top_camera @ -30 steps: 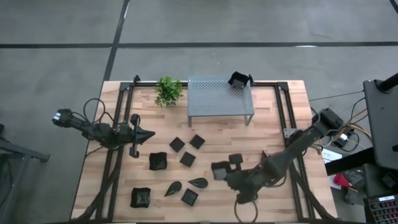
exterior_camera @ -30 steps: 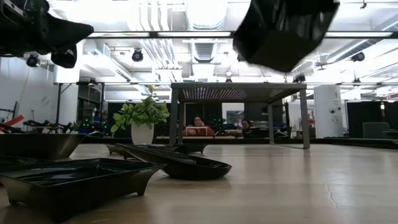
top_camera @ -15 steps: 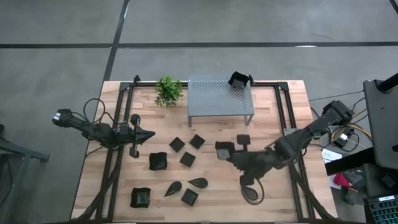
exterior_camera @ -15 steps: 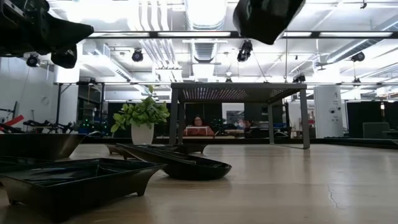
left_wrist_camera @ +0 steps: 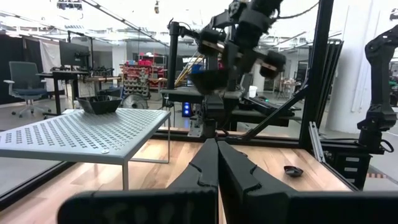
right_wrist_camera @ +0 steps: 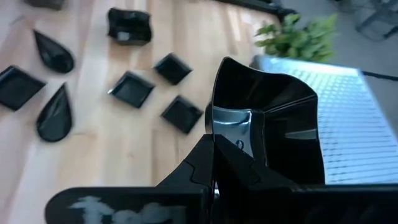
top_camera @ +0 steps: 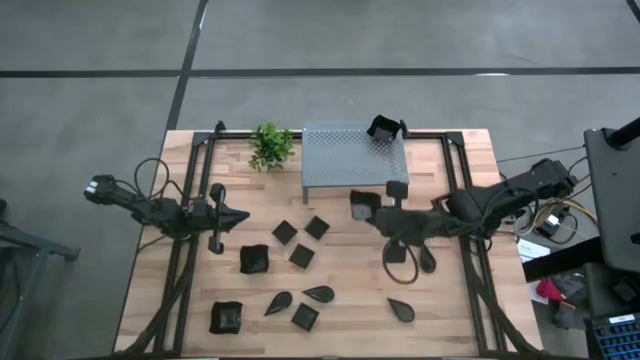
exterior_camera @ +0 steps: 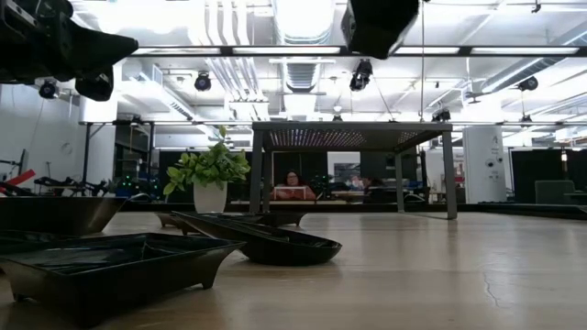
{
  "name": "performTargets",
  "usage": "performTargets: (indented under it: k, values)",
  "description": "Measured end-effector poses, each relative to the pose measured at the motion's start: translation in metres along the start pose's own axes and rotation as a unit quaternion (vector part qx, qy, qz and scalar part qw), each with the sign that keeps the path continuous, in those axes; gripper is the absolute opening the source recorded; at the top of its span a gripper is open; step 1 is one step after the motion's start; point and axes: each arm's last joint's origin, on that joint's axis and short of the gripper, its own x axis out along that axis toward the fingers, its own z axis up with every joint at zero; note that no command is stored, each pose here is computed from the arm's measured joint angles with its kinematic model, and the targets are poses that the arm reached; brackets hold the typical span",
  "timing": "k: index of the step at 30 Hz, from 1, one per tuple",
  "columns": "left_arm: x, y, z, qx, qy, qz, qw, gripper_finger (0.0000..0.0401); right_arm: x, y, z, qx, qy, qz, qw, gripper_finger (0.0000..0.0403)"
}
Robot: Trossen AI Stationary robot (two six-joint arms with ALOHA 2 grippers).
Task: Pick & Place Mini shaped plates
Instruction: Stack the distorted square plate on top of the other distorted square plate on the shelf
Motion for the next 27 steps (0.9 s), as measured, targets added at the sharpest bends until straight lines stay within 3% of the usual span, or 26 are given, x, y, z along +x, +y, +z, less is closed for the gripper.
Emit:
performTargets:
  k: [8, 27]
  values:
    - [0.000, 0.000, 0.000, 0.001, 0.001, 0.000, 1.000, 0.0000, -0.001, -0.036, 0.018, -0.004, 0.012, -0.042, 0.999, 0.0008]
    - [0.000, 0.000, -0.001, 0.002, 0.004, 0.000, 1.000, 0.0000, 0.006, -0.132, 0.013, 0.030, 0.078, -0.125, 0.989, 0.0008]
